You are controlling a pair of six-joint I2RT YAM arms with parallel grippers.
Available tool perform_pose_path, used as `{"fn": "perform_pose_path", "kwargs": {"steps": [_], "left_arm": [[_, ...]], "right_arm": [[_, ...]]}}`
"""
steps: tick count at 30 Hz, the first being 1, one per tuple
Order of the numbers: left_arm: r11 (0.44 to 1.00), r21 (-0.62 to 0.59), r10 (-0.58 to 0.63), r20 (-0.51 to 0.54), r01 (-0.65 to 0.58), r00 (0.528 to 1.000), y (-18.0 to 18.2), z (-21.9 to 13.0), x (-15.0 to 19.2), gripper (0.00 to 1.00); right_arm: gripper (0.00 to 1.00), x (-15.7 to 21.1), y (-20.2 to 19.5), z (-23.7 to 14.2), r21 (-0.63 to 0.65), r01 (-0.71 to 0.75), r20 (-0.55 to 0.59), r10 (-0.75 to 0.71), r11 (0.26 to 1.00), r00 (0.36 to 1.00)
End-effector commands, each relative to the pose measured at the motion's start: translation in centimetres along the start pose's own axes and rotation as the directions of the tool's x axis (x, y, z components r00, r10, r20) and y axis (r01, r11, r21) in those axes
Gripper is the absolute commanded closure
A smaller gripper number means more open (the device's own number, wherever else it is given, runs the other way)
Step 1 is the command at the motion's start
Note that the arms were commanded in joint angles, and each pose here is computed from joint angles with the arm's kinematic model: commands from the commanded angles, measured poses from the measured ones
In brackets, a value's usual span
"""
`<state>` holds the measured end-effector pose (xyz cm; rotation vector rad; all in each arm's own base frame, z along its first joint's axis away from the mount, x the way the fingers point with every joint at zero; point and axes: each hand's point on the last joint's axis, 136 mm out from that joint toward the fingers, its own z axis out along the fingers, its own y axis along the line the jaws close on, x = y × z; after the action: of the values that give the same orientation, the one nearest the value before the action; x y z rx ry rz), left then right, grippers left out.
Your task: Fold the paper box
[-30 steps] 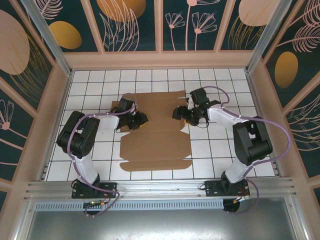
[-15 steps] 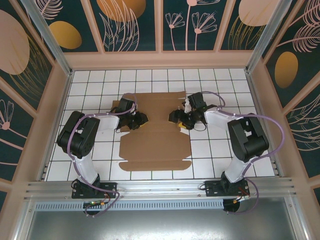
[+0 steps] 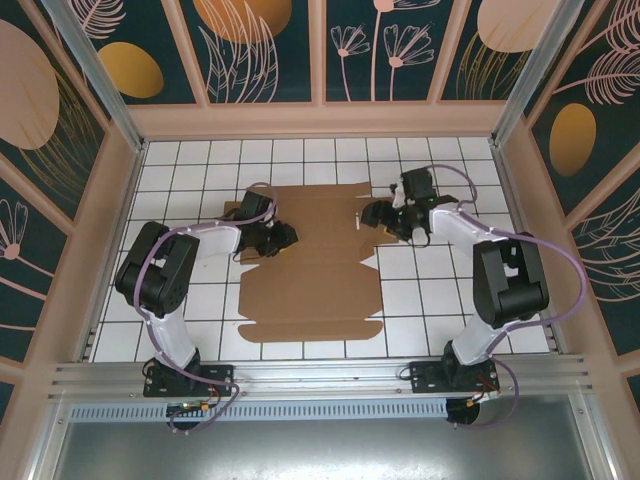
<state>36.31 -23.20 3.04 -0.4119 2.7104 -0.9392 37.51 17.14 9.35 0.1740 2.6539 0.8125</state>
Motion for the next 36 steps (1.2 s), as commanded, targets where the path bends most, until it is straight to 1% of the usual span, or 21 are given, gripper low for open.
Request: {"fn": "perform_pose_path", "kwargs": {"steps": [1,3,4,7,10,12,14,20,23,25,32,36], "left_arm": [[0.996,0.036,0.079,0.041,-0.081,0.996,-3.5,-2.1,-1.9,0.67],[0.993,0.024,0.113,0.074,-0.115,0.991,-4.6,-2.9,-3.4,0.66],[0.993,0.009,0.118,0.091,-0.119,0.989,-4.6,-3.2,-4.2,0.66],[0.998,-0.013,0.065,0.120,-0.064,0.991,-2.8,-3.7,-6.5,0.65],[0.999,-0.046,0.022,0.119,-0.017,0.993,-0.4,-3.0,-7.6,0.65],[0.998,-0.062,0.011,0.098,-0.005,0.995,0.5,-1.9,-7.4,0.65],[0.999,-0.051,-0.013,0.077,0.017,0.997,1.1,-0.9,-6.9,0.66],[0.996,-0.077,-0.035,0.052,0.039,0.998,3.1,0.7,-5.9,0.67],[0.995,-0.090,-0.044,0.037,0.047,0.998,3.9,1.3,-5.4,0.68],[0.994,-0.090,-0.054,0.026,0.056,0.998,4.2,1.6,-5.1,0.69],[0.993,-0.097,-0.064,0.023,0.066,0.998,4.6,1.8,-4.9,0.70],[0.993,-0.101,-0.064,0.025,0.066,0.998,4.6,1.8,-5.0,0.70]], "right_arm": [[0.25,-2.6,-0.7,-0.6,0.009,0.065,0.046,-0.065,0.998,0.997],[0.25,-4.0,-2.1,-0.3,0.047,0.072,0.062,-0.075,0.996,0.995],[0.25,-4.6,-3.0,-0.1,0.070,0.066,0.068,-0.071,0.995,0.995],[0.24,-5.7,-5.0,0.4,0.100,0.031,0.075,-0.038,0.995,0.996],[0.23,-6.0,-5.8,1.1,0.074,0.002,0.067,-0.007,0.997,0.998],[0.23,-5.9,-6.1,1.7,0.063,-0.008,0.050,0.005,0.998,0.999],[0.22,-5.6,-6.5,2.3,0.057,-0.016,0.036,0.014,0.998,0.999],[0.22,-4.5,-7.6,4.2,0.049,-0.045,-0.018,0.046,0.998,0.999],[0.22,-3.5,-6.8,5.2,-0.033,-0.068,-0.068,0.066,0.997,0.996],[0.22,-3.2,-5.4,5.3,-0.106,-0.075,-0.093,0.065,0.991,0.993],[0.23,-4.0,-1.2,2.3,-0.294,-0.076,-0.052,0.064,0.953,0.997],[0.24,-4.5,-0.1,0.9,-0.337,-0.085,-0.034,0.078,0.938,0.996]]}}
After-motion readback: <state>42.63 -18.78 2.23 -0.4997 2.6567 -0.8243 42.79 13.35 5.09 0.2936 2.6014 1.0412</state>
